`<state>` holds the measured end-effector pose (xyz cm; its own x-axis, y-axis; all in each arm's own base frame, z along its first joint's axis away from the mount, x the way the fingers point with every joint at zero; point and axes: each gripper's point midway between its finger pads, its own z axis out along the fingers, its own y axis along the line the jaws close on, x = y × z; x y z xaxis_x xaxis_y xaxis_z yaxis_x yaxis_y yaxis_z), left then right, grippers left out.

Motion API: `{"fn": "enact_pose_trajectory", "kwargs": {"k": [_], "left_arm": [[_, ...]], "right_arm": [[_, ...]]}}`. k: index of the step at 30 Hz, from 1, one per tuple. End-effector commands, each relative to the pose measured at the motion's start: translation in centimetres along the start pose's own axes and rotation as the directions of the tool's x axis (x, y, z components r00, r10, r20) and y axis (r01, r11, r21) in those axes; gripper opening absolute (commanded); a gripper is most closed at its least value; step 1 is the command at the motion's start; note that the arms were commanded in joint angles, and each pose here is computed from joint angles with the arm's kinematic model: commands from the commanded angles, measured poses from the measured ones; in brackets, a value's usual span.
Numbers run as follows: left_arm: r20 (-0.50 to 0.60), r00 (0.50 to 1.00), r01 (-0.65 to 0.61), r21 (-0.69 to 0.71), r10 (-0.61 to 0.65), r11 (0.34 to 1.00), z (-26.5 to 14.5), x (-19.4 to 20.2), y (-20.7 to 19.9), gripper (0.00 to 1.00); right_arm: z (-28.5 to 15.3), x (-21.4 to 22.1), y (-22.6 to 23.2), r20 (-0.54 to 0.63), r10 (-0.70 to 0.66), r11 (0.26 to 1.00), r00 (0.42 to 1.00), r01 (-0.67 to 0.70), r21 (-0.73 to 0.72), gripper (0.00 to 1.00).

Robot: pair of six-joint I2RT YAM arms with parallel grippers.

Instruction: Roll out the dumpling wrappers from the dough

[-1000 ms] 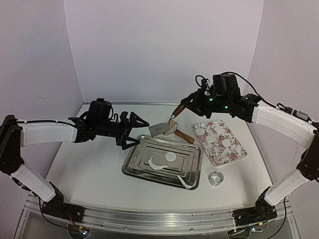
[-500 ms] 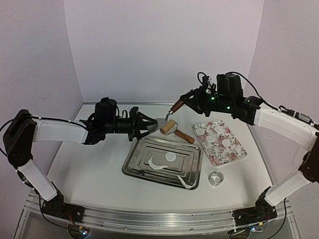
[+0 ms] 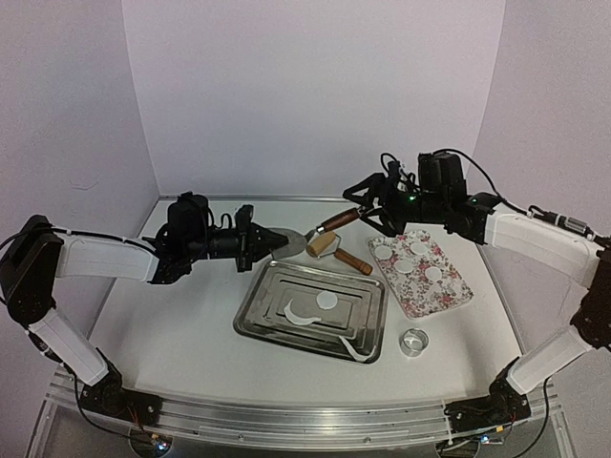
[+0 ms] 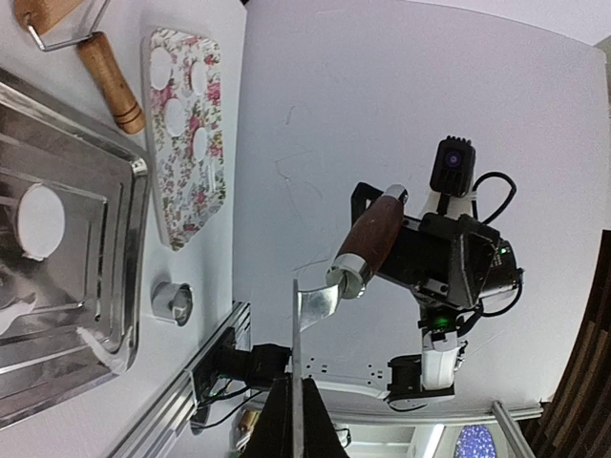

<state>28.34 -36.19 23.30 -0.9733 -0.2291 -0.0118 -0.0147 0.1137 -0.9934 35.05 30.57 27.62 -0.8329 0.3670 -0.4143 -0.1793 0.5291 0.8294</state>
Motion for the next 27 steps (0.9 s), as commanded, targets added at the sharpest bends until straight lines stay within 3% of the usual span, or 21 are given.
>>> {"fn": "enact_pose_trajectory", "kwargs": {"k": [1,7,10,18,27], "left_arm": [[-0.082,0.991,-0.107,0.001,0.107,0.994,-1.7,1.0,-1.3,0.00],[-0.193,0.969,-0.159,0.008,0.157,0.987,-2.3,2.2,-1.2,0.00],[-0.253,0.952,-0.172,0.011,0.169,0.985,-2.1,2.8,-1.1,0.00],[-0.305,0.934,-0.195,-0.005,0.184,0.981,-1.4,2.7,-0.8,0.00],[-0.304,0.937,-0.190,-0.020,0.175,0.982,-0.8,2.2,-0.4,0.00]], "right_arm": [[0.6,1.9,-0.1,-0.154,-0.028,0.997,0.988,0.016,-0.080,0.89],[0.8,6.3,-2.1,-0.387,-0.050,0.995,0.921,0.012,-0.100,0.89],[0.6,7.8,-1.7,-0.468,-0.053,0.988,0.882,-0.022,-0.153,0.80],[0.0,8.5,-0.5,-0.522,-0.053,0.977,0.852,-0.064,-0.203,0.55],[-1.0,9.5,-0.3,-0.556,-0.041,0.972,0.830,-0.097,-0.216,0.46]]}}
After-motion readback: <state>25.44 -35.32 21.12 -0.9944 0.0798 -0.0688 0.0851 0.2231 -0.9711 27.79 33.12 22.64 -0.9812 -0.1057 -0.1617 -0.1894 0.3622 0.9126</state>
